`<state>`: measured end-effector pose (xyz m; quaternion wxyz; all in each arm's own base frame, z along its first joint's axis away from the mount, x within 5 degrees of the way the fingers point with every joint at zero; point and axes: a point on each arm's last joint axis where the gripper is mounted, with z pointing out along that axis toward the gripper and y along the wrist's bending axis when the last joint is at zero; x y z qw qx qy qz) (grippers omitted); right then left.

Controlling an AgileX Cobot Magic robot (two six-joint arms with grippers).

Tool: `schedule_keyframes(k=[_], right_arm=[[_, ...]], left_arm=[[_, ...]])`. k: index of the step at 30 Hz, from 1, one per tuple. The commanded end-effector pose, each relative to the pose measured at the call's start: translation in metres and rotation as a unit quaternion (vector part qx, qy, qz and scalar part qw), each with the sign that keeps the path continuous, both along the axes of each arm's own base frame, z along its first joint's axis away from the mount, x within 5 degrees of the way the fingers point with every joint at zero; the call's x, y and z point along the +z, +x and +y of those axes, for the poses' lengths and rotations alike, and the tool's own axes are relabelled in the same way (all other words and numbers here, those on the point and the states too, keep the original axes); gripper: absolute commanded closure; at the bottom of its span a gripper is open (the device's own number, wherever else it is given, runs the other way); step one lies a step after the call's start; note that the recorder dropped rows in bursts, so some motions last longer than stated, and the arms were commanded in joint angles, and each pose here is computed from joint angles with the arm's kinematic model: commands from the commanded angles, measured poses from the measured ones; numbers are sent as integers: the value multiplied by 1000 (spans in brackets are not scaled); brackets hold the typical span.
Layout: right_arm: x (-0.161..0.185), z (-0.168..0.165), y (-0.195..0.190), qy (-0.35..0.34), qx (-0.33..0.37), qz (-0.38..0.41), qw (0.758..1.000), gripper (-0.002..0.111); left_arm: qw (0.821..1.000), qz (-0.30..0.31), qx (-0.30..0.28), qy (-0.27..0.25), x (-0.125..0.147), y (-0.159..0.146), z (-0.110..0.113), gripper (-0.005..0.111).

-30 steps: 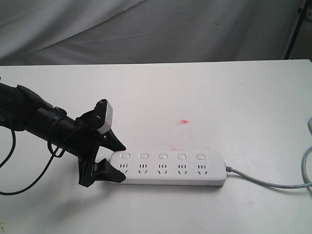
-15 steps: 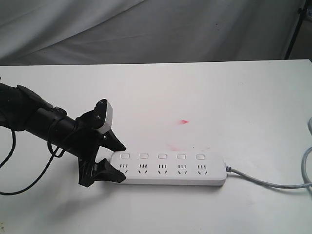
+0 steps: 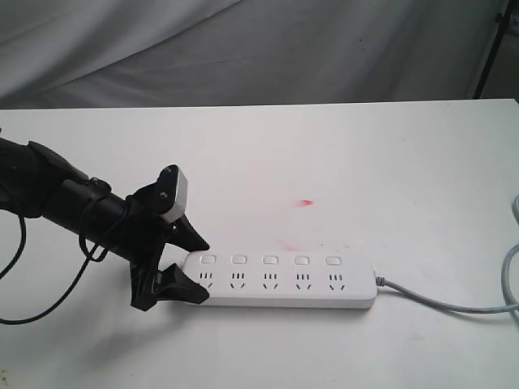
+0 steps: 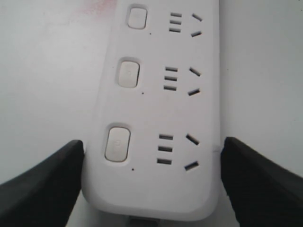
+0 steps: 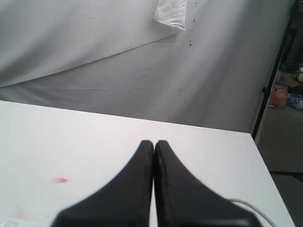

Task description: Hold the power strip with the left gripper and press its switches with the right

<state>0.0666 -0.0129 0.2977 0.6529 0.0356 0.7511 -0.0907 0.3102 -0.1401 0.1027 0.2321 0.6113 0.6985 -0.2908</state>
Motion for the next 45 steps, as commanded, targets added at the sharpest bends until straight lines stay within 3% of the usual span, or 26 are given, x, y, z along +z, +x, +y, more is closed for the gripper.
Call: schedule_keyframes(k=[1, 9, 19, 31, 45], right_arm=[[-15, 2, -8, 17, 2, 3, 1000, 108], [-67, 4, -12, 6, 13, -38, 999, 108], [-102, 4, -12, 8, 13, -11, 1000, 108], [-116, 4, -14, 13, 10, 62, 998, 108], [-115, 4, -14, 19, 11, 59, 998, 108]], left_arm=[[1000, -2, 2, 3, -2, 0, 0, 63], [1000, -2, 2, 3, -2, 0, 0, 63], [1000, -2, 2, 3, -2, 0, 0, 63], [1000, -2, 2, 3, -2, 0, 0, 63], [1000, -2, 2, 3, -2, 0, 0, 63]])
